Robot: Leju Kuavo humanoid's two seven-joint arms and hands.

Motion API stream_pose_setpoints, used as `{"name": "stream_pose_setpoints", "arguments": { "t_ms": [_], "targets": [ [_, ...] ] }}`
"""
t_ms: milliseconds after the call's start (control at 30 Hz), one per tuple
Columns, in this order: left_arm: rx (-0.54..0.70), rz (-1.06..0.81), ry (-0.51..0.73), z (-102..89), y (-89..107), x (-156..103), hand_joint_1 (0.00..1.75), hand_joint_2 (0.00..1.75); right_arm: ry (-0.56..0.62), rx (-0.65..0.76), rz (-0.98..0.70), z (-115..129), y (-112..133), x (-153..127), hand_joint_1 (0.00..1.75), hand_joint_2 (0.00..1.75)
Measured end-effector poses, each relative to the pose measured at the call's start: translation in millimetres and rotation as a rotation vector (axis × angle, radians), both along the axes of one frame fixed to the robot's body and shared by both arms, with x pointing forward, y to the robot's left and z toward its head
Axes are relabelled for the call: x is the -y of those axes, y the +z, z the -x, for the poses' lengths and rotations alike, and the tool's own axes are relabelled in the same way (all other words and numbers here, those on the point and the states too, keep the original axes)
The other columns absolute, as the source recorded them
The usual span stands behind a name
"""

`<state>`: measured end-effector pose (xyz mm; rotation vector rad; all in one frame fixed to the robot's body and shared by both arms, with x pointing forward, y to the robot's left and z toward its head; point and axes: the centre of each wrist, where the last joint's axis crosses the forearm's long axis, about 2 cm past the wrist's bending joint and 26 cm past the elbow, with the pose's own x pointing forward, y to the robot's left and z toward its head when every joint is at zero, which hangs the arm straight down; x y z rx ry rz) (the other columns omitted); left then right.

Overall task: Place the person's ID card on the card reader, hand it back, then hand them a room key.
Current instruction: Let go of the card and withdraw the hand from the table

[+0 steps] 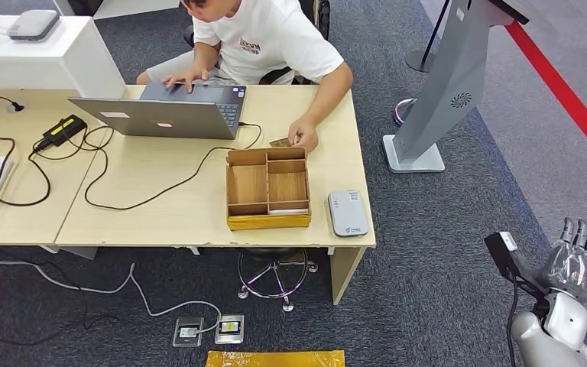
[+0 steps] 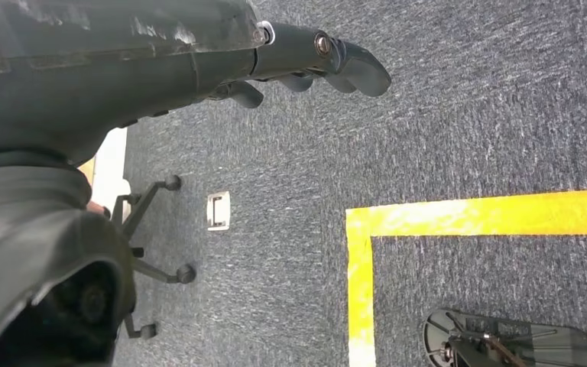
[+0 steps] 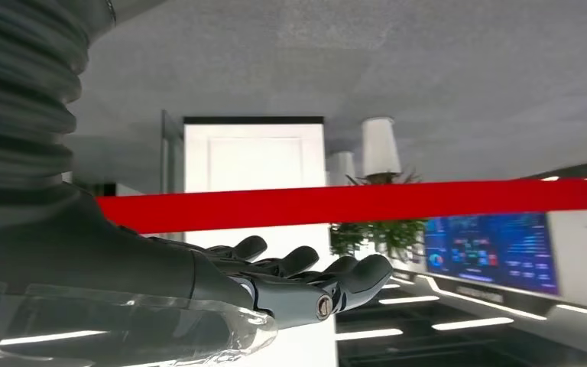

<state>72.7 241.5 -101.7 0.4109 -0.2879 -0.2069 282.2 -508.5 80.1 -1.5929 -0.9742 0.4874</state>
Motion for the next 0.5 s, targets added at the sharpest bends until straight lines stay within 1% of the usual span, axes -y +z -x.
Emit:
{"name": "stream_pose_setpoints", "arguments": {
  "t_ms": [67, 133, 233, 367, 500],
  "targets": [
    [0.002, 0.001, 0.000, -0.3, 0.1, 0.3, 0.00, 0.00, -0.004, -0.028, 0.000, 7.1, -7.9, 3.6, 0.00, 1.75],
    [0.003, 0.001, 0.000, -0.4, 0.2, 0.7, 0.00, 0.00, -0.039, -0.057, -0.019, 13.9, -17.1, 3.5, 0.00, 1.75],
    [0.004, 0.001, 0.000, -0.6, 0.3, 1.5, 0.00, 0.00, -0.075, -0.093, -0.054, 21.9, -30.7, -3.2, 0.00, 1.75],
    [0.006, 0.001, 0.000, -0.9, 0.4, 1.9, 0.00, 0.00, -0.090, -0.145, -0.086, 32.0, -47.5, -12.0, 0.00, 1.75],
    [0.008, 0.003, 0.004, -1.1, 0.5, 2.2, 0.00, 0.00, -0.148, -0.186, -0.169, 45.6, -67.4, -24.6, 0.00, 1.75]
  ]
}}
